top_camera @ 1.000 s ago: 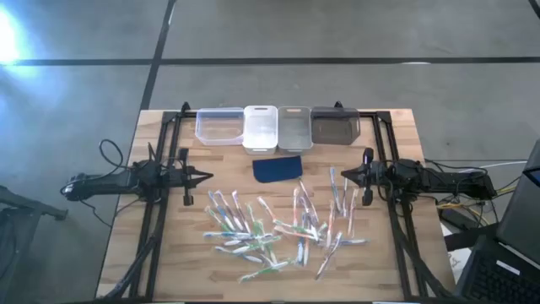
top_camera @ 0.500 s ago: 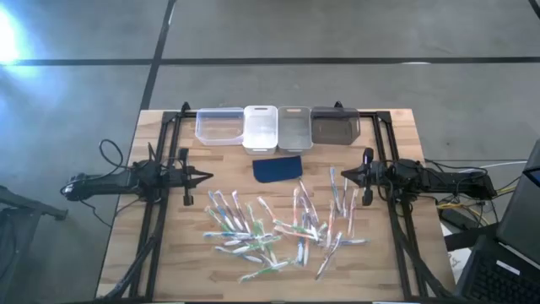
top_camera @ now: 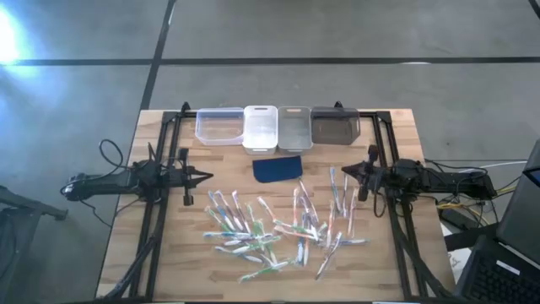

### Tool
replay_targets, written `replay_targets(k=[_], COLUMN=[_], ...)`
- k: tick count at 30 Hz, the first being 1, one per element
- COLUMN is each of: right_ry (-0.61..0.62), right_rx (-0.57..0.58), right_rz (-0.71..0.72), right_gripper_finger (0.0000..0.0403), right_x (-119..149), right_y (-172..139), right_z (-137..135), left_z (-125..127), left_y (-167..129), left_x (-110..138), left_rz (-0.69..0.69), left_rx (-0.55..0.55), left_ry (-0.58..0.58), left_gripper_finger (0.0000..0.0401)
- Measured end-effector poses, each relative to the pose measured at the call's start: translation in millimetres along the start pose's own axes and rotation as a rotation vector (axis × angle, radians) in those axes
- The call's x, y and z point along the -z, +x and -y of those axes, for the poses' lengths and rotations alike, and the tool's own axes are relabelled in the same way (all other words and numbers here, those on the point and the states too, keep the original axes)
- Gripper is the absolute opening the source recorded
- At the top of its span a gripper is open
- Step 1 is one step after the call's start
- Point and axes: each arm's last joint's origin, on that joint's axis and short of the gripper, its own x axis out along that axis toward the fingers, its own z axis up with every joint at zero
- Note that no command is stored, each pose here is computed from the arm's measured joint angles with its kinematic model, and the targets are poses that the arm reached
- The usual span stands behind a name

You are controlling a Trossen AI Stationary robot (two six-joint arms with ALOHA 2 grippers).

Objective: Pick & Place Toothbrushes
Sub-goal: Put the blue toothbrush into the transparent black bin

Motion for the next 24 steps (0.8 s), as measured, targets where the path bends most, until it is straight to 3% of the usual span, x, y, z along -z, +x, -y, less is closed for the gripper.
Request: replay_targets(k=[3,6,11,16,24], right_ry=[-0.125,-0.092,0.242,0.522,0.728], right_rx=[0.008,0.073,0.2,0.226,0.268], right_rz=[0.006,0.077,0.256,0.38,0.549], right_gripper_finger=[0.0008,0.0008,0.0008,0.0008,0.0008], right_x=[-0.6,-7.4,-21.6,-28.3,-36.8], right_y=[0.0,-0.5,-5.1,-9.3,-16.8], right_z=[0.6,7.2,22.6,30.4,41.3], left_z=[0.0,0.0,0.0,0.0,0.0], left_y=[0.0,0.0,0.0,0.0,0.0], left_x=[0.0,0.0,0.0,0.0,0.0], left_rz=[0.0,0.0,0.0,0.0,0.0], left_rx=[0.0,0.0,0.0,0.0,0.0], left_ry=[0.0,0.0,0.0,0.0,0.0], left_gripper_finger=[0.0012,0.0012,0.0012,0.0012,0.0012])
